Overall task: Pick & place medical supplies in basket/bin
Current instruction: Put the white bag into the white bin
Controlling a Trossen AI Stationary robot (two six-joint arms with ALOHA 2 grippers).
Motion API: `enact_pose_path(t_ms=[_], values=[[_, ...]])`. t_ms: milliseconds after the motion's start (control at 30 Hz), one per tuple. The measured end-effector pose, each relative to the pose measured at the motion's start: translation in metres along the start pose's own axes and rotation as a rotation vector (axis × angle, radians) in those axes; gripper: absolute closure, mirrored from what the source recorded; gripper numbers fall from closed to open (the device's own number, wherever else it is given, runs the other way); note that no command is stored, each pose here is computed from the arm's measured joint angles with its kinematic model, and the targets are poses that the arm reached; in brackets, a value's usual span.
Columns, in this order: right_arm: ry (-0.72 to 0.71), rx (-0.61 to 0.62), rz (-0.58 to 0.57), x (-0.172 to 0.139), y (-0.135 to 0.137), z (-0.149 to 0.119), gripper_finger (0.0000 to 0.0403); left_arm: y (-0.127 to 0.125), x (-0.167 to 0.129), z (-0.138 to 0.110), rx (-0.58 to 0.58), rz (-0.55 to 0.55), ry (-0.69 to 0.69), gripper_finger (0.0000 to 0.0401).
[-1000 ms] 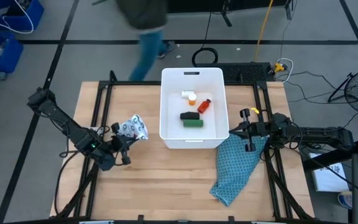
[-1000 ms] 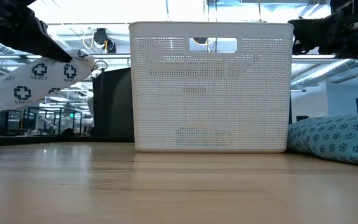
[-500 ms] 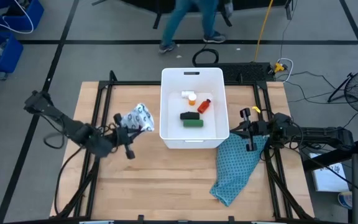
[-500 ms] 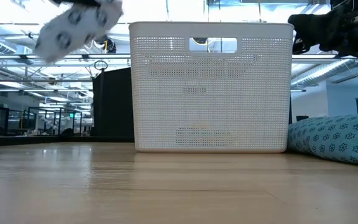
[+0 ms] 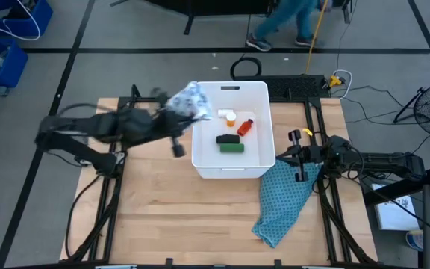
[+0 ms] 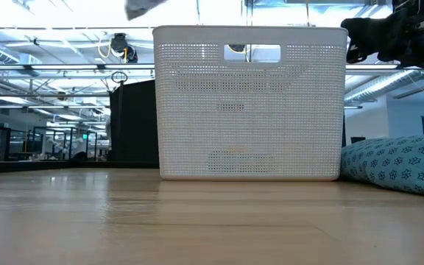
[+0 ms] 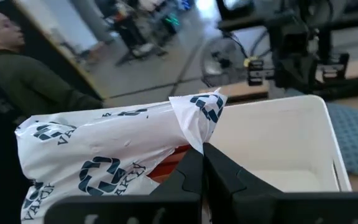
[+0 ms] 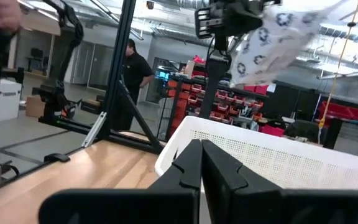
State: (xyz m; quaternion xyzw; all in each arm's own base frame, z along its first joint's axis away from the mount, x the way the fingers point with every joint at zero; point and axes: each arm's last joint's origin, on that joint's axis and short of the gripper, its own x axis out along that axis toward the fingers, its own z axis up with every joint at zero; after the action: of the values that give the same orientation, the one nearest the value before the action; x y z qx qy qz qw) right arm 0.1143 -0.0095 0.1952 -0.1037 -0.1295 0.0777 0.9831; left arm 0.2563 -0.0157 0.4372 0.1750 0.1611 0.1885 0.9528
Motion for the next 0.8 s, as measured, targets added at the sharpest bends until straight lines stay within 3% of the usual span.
enact_pose_path(t_ms=[133,367,567,800], values=[[0.000,-0.053,-0.003,0.000,0.000,0.000,0.0403,0.002,0.048,0.013,0.057,-0.098,0.030,0.0398],[0.002,-0.066,-0.004,0.000,0.000,0.000,0.0403,-0.014,0.126,0.004,0.143,-0.230,0.130,0.0397],[0.010,-0.082,-0.004,0.000,0.000,-0.001,0.0403,-0.040,0.160,-0.014,0.196,-0.318,0.207,0.0397],[0.024,-0.076,-0.001,0.000,0.000,-0.002,0.0403,-0.062,0.181,-0.030,0.173,-0.396,0.248,0.0396]])
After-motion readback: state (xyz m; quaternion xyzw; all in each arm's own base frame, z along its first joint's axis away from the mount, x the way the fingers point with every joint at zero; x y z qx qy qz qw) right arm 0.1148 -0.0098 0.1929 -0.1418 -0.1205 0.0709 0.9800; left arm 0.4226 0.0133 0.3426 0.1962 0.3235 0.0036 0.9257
